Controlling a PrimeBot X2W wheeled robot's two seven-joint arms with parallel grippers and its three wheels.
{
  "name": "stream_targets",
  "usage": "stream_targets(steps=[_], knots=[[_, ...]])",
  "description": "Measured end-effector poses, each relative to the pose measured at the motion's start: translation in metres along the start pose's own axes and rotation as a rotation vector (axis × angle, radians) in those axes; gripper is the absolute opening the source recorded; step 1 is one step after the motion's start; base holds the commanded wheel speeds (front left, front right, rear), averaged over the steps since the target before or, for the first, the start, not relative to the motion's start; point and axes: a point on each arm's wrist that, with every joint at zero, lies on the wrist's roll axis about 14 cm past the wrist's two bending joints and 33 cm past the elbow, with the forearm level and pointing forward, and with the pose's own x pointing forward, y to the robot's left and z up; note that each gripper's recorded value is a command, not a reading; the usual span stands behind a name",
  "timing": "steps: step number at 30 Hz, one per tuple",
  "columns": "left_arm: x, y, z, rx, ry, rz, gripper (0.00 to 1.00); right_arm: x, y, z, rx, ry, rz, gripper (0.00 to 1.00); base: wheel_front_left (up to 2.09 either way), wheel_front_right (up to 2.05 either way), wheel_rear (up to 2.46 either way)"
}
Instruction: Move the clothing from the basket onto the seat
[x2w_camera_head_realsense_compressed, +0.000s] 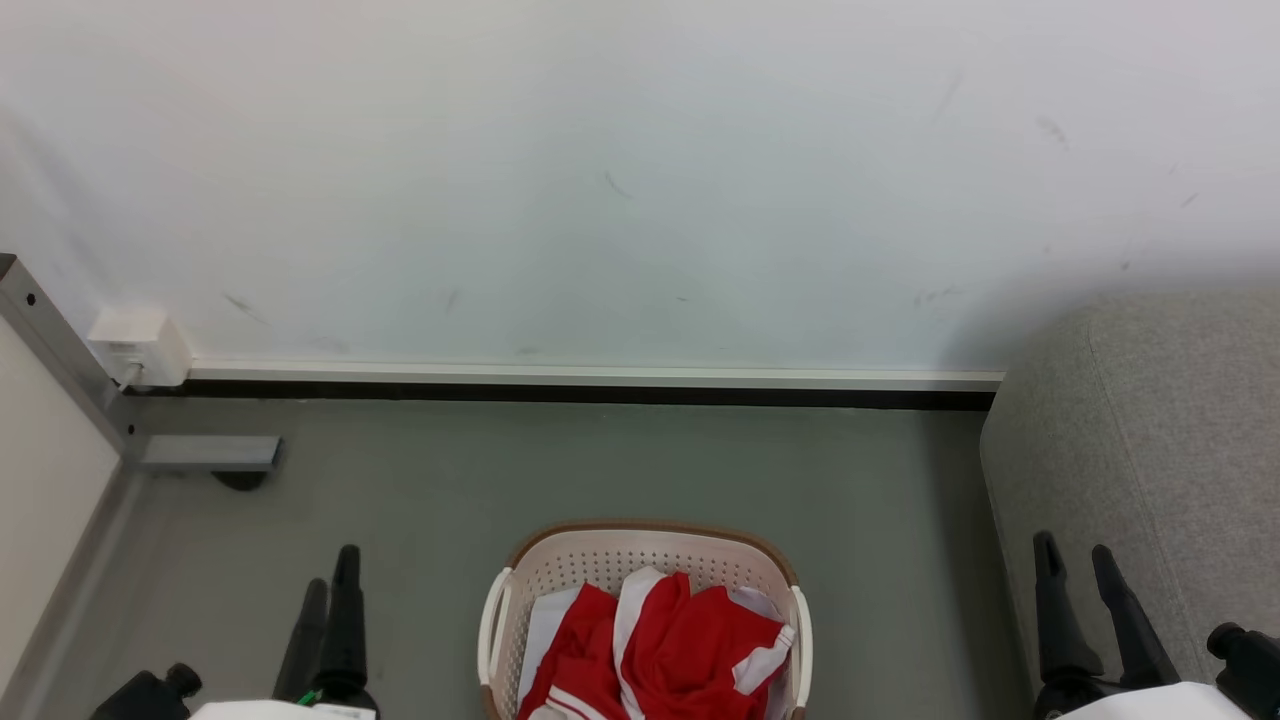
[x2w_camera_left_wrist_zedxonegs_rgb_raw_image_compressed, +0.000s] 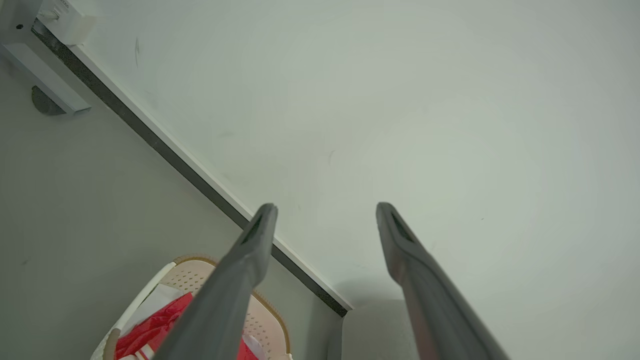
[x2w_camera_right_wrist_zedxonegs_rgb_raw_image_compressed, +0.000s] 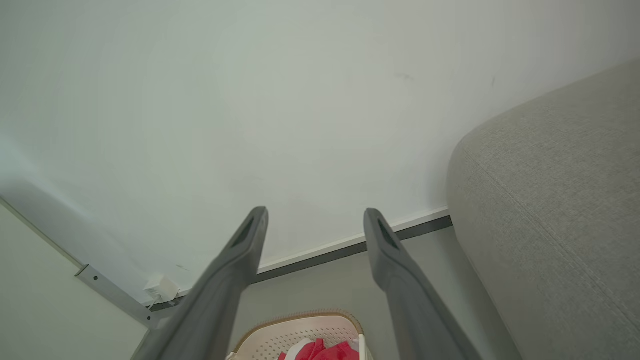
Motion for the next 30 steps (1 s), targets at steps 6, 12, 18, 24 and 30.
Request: stream_targets(steps=[6, 12, 18, 24, 30], knots=[[-0.001, -0.005, 0.002, 0.121, -0.01, -0.026, 1.0, -0.001, 0.0, -0.002, -0.1, 0.006, 0.007, 1.0, 0.0, 0.0, 0.0], [-0.002, -0.008, 0.003, 0.228, -0.016, -0.037, 1.0, -0.002, 0.0, -0.004, -0.184, 0.007, 0.016, 1.0, 0.0, 0.0, 0.0], [-0.002, -0.011, 0.002, 0.335, -0.015, -0.052, 1.0, -0.002, 0.0, -0.005, -0.264, 0.009, 0.024, 1.0, 0.0, 0.0, 0.0], [-0.006, -0.011, -0.001, 0.449, -0.013, -0.054, 1.0, -0.004, -0.003, -0.008, -0.339, 0.016, 0.026, 1.0, 0.0, 0.0, 0.0], [-0.007, -0.01, -0.001, 0.51, -0.02, -0.056, 1.0, -0.006, -0.006, -0.012, -0.39, 0.027, 0.027, 1.0, 0.0, 0.0, 0.0]])
